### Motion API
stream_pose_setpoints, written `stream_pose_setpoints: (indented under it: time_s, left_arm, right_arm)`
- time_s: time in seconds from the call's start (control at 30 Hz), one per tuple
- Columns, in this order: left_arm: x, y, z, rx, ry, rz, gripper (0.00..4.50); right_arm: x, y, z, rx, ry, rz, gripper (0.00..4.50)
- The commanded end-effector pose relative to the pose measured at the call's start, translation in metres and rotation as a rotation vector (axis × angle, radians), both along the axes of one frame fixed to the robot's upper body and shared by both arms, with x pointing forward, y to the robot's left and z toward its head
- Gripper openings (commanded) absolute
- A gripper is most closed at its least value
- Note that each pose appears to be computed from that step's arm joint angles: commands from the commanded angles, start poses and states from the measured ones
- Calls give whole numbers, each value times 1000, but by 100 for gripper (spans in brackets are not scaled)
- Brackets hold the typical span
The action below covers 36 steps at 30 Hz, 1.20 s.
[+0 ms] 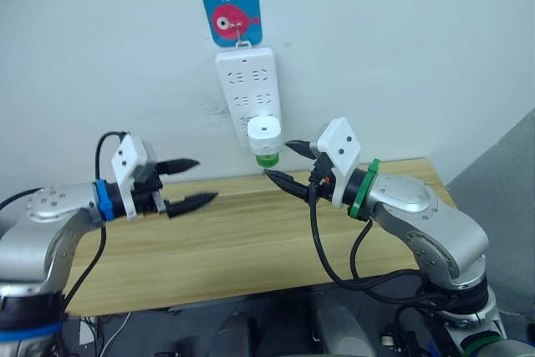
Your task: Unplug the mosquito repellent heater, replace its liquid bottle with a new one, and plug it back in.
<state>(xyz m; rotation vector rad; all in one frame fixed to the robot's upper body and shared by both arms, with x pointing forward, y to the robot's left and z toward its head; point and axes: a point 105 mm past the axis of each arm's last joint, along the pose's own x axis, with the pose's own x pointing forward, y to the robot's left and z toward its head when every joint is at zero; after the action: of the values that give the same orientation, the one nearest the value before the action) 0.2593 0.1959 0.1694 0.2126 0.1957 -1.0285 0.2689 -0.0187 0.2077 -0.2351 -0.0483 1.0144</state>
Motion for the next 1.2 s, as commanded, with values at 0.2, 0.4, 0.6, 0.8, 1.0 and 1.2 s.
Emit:
stream_pose_setpoints:
  time_s: [0.2, 0.4, 0.6, 0.8, 1.0, 1.2]
  left_arm:
    - [-31, -35, 18, -95, -85, -56, 447]
    - [-37, -45, 18, -116, -129, -82, 447]
    - [-29, -44, 19, -125, -183, -37, 447]
    - [-24, -42, 20, -122, -196, -24, 447]
    - [-24, -43, 20, -122, -194, -24, 447]
    - [-22, -44, 22, -123, -195, -22, 447]
  right_arm:
    - [-6, 7, 4, -16, -59, 87, 29]
    - [17, 16, 1, -24, -80, -3, 1]
    - [34, 18, -3, -19, -100, -87, 1]
    - [39, 22, -8, -22, -101, -105, 1]
    - [46, 21, -10, -12, -103, -159, 1]
    - [50, 23, -12, -11, -103, -187, 1]
